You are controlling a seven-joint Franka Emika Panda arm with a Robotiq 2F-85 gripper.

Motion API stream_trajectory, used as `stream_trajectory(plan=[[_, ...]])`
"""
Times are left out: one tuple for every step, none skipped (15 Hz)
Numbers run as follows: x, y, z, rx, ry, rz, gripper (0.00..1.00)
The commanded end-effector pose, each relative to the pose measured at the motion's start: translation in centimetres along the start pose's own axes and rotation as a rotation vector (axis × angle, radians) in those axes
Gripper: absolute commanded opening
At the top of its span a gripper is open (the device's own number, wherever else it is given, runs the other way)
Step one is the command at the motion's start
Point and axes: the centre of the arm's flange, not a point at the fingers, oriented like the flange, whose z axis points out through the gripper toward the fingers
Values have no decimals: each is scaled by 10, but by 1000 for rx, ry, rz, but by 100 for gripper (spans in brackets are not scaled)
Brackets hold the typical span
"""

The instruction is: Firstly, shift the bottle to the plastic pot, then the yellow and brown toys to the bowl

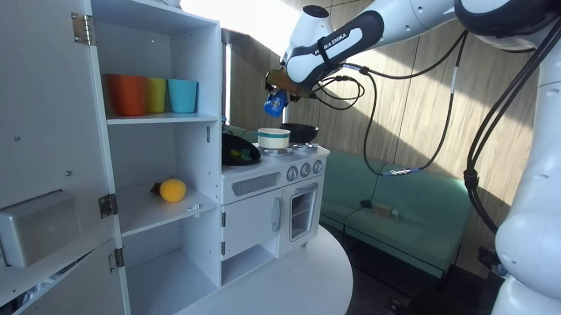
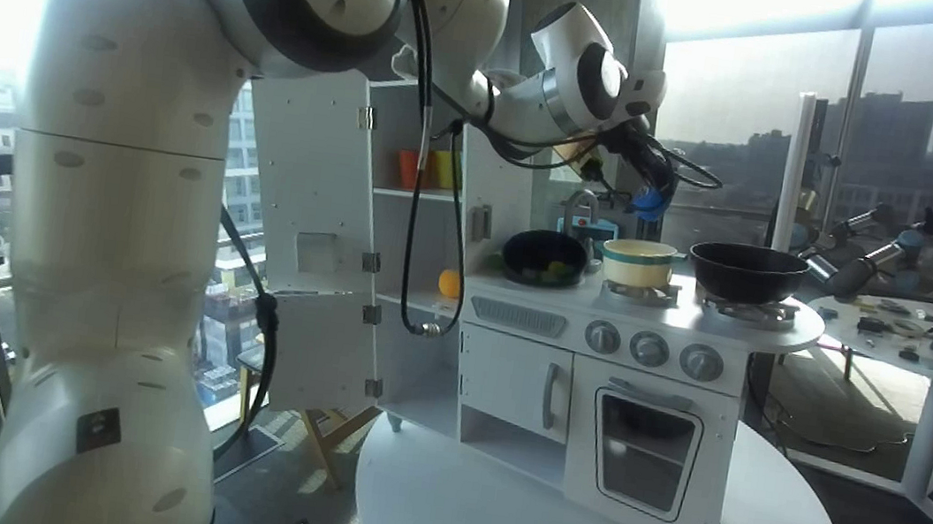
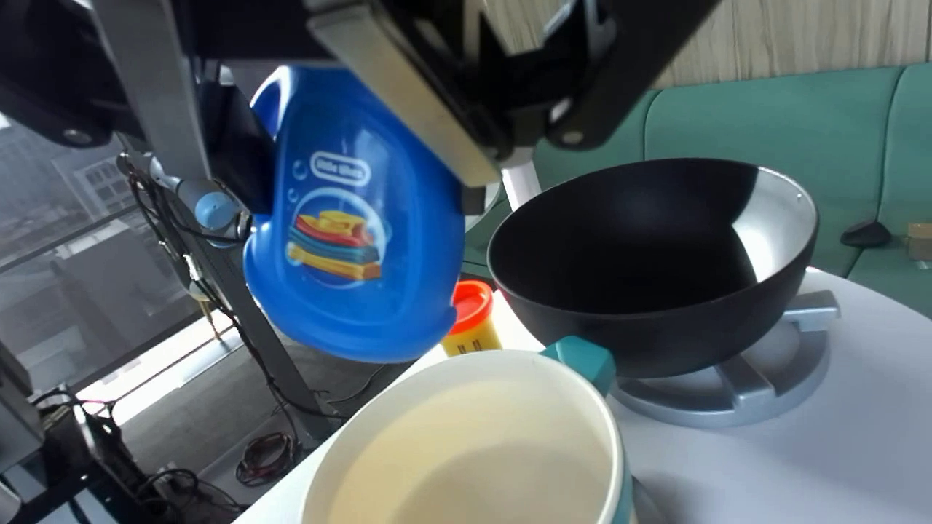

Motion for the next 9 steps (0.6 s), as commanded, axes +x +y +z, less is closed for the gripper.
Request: stream_trajectory(plan=[[7, -10, 10, -23, -67, -20, 38], [4, -10, 13, -26, -88, -21, 38], [-1, -10, 16, -32, -107, -25, 38], [-6, -9, 19, -35, -122, -23, 38], [-10, -8, 20, -44, -134, -26, 38], [-13, -7, 20, -58, -138, -31, 38], [-14, -4, 20, -70, -140, -25, 38], [-16, -1, 20, -82, -145, -21, 38], [-16, 2, 19, -92, -147, -21, 38]])
